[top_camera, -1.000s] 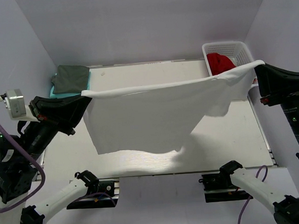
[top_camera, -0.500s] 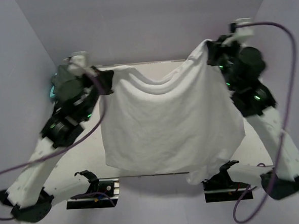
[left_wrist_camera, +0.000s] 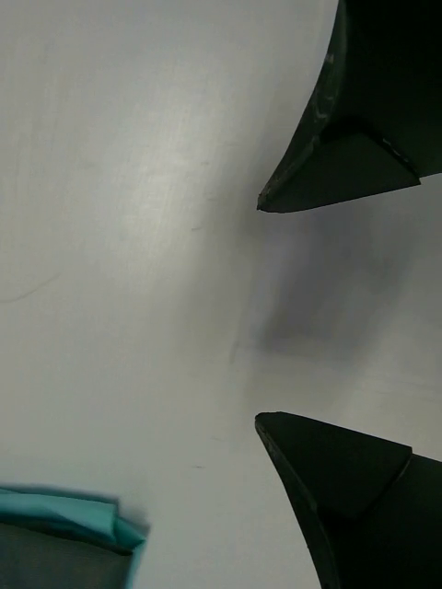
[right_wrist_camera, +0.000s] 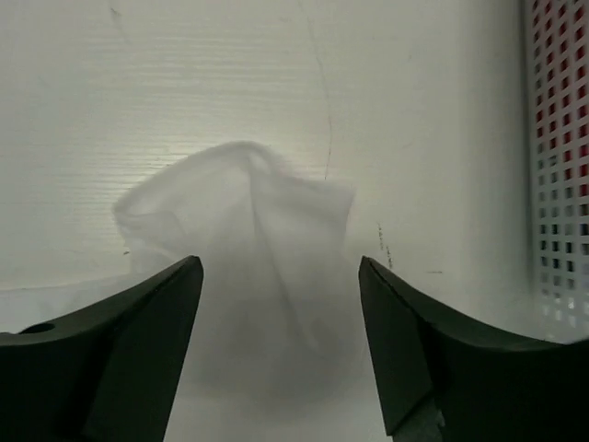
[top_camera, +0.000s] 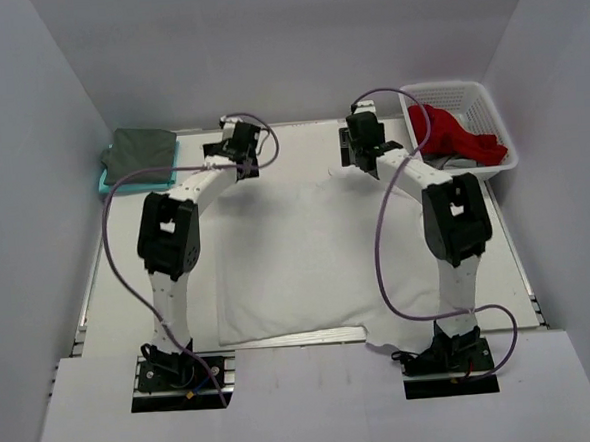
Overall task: Fold and stack the t-shirts
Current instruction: Flatten out the tshirt
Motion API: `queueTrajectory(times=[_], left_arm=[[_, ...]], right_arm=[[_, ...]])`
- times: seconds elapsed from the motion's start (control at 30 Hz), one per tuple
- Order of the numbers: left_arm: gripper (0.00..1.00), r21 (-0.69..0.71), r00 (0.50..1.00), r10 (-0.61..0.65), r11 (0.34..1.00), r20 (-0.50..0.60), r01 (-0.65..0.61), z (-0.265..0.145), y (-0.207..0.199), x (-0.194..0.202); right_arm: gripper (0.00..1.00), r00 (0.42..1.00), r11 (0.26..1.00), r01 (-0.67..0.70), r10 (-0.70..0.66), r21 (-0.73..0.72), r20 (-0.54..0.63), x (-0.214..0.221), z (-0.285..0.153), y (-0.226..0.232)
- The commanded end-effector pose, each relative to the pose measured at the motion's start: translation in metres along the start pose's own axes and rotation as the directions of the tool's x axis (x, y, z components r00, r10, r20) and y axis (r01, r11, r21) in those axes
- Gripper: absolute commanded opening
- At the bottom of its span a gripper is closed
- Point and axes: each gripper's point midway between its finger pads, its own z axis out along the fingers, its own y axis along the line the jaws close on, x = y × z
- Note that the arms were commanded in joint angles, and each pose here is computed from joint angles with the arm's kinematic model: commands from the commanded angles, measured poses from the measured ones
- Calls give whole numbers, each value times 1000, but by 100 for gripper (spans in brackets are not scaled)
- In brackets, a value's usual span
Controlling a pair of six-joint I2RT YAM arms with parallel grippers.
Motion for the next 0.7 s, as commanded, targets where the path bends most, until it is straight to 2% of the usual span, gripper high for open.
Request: queueTrajectory(times=[0.0,0.07,0.1,0.27,0.3,0.37,0.43,0.5,0.67], left_arm=[[99,-52,996,-92,994,24,93,2,22,-57],[99,-5,995,-97,995,15,97,3,12,-59],[99,13,994,-103,995,18,103,-1,11,-60],[99,192,993,-118,974,-13,118,-18,-7,-39],[99,200,993,-104,973,-51,112,-17,-12,-16],[99,200,991,-113,972,-75,126,-22,-8,-4],[99,193,984,-112,971,-138,138,-23,-10,25],[99,185,977,-107,973,-184,142,-25,-5,51],[99,220,964,-121,960,-237,174,-24,-6,87]], right_arm=[[77,998,998,-54,53,38,46,-39,-5,-5],[90,998,998,-43,42,37,51,-37,-12,-8],[90,996,998,-52,50,25,71,-41,-21,-9],[90,997,991,-69,72,-114,18,-9,-49,4],[90,996,986,-86,86,-142,-2,-1,-57,6],[90,994,980,-100,92,-170,-50,19,-59,11],[90,990,974,-114,95,-193,-105,46,-66,13],[90,982,973,-137,109,-185,-151,67,-69,11],[90,963,979,-143,104,-145,-247,116,-70,4]])
